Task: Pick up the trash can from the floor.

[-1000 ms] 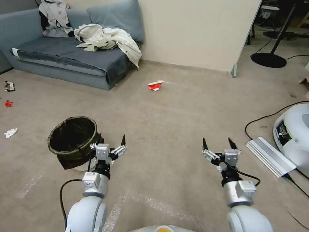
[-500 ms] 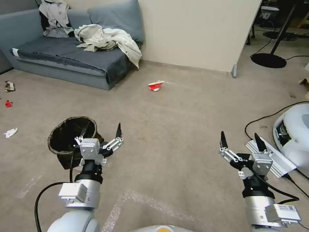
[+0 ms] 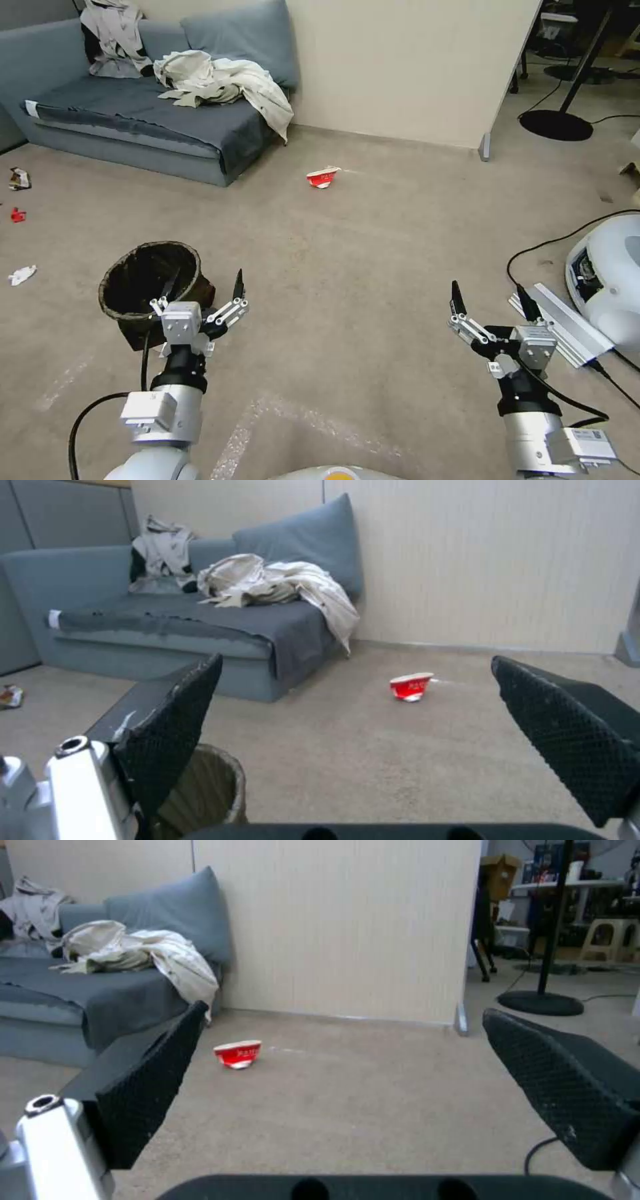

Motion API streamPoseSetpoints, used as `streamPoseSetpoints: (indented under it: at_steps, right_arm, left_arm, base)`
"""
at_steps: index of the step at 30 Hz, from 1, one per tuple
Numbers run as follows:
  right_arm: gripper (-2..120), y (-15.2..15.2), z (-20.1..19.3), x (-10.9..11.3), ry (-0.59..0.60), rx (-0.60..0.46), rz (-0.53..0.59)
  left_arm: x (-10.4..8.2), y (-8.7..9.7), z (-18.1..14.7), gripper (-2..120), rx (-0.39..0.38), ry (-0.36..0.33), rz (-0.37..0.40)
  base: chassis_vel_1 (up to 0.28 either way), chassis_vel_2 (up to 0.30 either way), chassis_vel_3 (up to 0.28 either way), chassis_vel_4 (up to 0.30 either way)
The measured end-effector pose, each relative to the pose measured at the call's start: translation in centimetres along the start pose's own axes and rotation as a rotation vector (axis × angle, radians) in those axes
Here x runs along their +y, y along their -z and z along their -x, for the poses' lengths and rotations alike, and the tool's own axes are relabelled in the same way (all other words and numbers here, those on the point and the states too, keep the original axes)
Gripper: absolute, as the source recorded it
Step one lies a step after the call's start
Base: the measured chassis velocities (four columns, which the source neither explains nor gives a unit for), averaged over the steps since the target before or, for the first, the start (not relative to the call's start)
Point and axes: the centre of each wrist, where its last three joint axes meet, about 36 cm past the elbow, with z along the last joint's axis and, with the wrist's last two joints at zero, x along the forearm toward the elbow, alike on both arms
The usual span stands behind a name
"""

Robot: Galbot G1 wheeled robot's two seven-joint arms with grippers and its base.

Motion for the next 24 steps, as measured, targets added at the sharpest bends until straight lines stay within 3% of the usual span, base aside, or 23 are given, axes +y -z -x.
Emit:
streamPoseSetpoints:
  at_steps: [14,24]
  right_arm:
    - [100,0.03,0.25,0.16,0.008,-0.010,0.018]
    - [100,-0.02,0.51,0.23,0.016,-0.013,0.013]
  left_arm:
    - [-0.19,-0.03,-0.12,100,-0.010,0.029,-0.040]
    - [-0.23,-0.44,-0.25,100,-0.004,0.032,-0.029]
  base:
    - [0.000,0.000,0.000,0.000]
    - [0.000,0.000,0.000,0.000]
